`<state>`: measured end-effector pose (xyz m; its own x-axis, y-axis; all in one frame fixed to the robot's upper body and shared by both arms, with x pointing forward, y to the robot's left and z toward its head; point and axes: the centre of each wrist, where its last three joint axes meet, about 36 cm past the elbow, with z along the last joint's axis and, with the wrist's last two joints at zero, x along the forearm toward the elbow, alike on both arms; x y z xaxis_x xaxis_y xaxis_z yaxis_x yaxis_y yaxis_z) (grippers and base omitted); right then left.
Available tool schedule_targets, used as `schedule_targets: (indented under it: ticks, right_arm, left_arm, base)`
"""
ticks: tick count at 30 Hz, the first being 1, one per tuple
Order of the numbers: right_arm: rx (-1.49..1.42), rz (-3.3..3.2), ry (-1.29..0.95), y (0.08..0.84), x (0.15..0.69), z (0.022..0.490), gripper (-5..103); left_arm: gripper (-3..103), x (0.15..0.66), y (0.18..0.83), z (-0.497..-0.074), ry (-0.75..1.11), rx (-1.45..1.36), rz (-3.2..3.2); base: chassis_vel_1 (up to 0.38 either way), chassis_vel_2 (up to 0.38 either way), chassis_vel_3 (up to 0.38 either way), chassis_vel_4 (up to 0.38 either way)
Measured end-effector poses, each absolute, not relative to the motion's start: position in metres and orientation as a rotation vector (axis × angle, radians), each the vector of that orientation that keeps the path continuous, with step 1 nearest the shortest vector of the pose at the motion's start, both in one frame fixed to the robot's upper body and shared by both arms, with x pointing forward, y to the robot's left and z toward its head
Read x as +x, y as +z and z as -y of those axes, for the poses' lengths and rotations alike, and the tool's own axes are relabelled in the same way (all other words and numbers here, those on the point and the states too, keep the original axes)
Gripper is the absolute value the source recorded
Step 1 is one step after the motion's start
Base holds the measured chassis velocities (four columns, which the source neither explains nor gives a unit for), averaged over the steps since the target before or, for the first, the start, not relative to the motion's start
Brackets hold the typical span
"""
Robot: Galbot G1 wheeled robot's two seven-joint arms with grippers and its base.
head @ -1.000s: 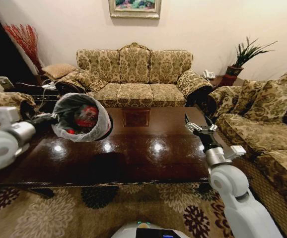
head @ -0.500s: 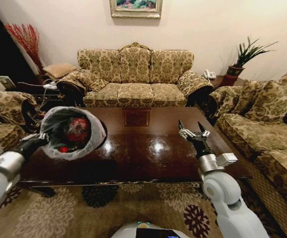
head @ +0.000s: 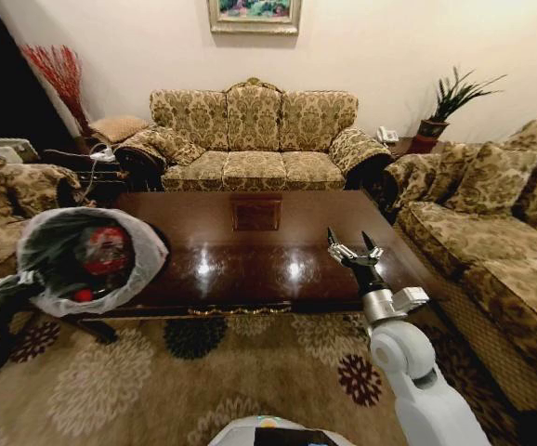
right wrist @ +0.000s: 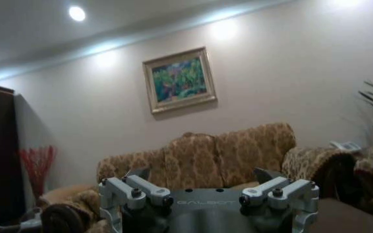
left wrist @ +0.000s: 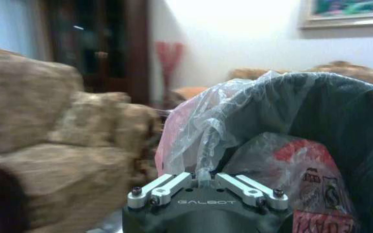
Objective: Move to the front of the table and place the trash on the table into the trash bin.
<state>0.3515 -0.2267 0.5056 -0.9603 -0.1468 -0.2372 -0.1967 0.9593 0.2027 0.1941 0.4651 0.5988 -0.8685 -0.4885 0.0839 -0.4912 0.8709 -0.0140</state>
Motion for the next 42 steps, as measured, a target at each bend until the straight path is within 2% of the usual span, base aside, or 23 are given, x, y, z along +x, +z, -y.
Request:
schedule_targets:
  ticks: [6,9,19,25,34,42]
  right_arm:
    - [-0.292,-2.870,0.350,0.504,0.350,0.221,100]
    - [-0.270,-2.869,0.352,0.499,0.343,0.221,100]
    - [-0.254,-2.873,0.337,0.494,0.342,0.223,100]
    - [-0.270,-2.886,0.340,0.488,0.346,0.218,100]
    - [-0.305,-2.896,0.337,0.485,0.343,0.211,100]
    - [-0.284,-2.913,0.302,0.483,0.334,0.219,100]
  left_arm:
    - [0,0.173,0.564,-0.497,0.055,1.006,2.857]
    - [0,0.167,0.521,-0.521,0.144,1.096,2.744]
    - [0,0.129,0.449,-0.546,0.205,1.282,2.569]
    - [0,0.091,0.423,-0.560,0.334,1.431,2.450]
    - [0,0.084,0.360,-0.566,0.374,1.427,2.303]
    - [0,0.096,0.263,-0.557,0.343,1.274,2.147]
  base:
    - [0.086,-0.077,-0.073,0.079]
    - [-0.014,0.042,0.035,-0.026]
    - [-0.009,0.017,0.015,-0.020]
    - [0.004,-0.003,0.000,0.009]
    - [0.000,0.000,0.000,0.000]
    - [0.000,0.000,0.000,0.000]
